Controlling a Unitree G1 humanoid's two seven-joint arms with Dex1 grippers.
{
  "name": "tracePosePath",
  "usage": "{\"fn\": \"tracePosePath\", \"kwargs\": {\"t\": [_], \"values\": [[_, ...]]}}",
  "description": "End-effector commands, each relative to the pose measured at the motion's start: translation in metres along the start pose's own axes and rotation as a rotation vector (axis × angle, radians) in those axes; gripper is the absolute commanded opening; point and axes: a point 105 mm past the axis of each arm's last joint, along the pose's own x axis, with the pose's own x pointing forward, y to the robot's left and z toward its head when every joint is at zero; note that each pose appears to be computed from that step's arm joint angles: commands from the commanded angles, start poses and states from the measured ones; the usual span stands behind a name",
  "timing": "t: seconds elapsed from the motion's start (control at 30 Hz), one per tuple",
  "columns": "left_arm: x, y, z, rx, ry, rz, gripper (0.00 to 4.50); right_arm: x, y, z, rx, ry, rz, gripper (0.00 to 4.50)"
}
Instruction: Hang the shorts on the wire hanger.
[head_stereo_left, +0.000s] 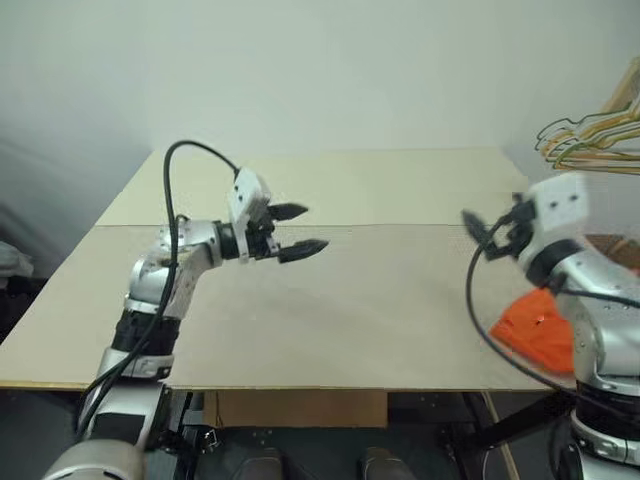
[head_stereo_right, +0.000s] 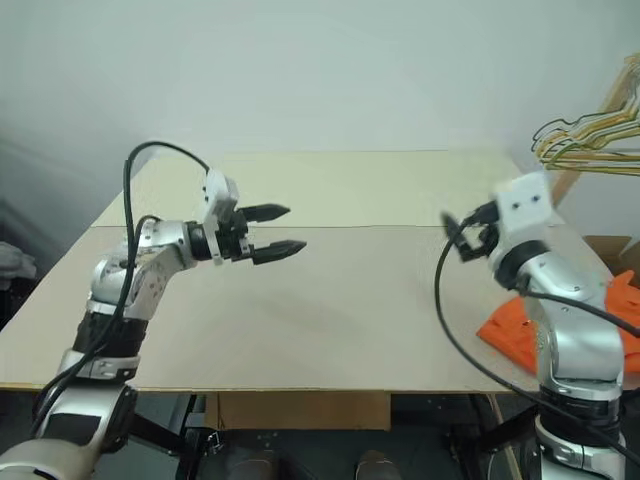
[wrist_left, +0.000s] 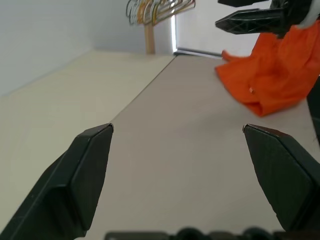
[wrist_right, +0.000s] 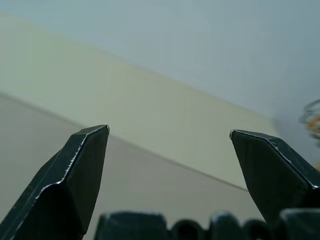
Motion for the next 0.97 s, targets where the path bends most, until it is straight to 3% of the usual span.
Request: {"fn": "tracePosePath", "kwargs": {"t": [0.03, 0.47, 0.97], "values": [[-0.009, -0.010, 0.008, 0.086, 0.005, -0.022, 4.50, -0.006, 0.036, 0.001, -0.051, -0.032, 0.238, 4.48], [-0.024, -0.012, 0.006, 0.086, 0.028, 0.021, 4.50, 0.003, 0.037, 0.006, -0.064, -0.056, 0.303, 4.48], [-0.013, -0.010, 0.023, 0.058, -0.022, -0.037, 4.50, -0.014, 0.024, 0.003, -0.060, -0.037, 0.212, 4.48]]}}
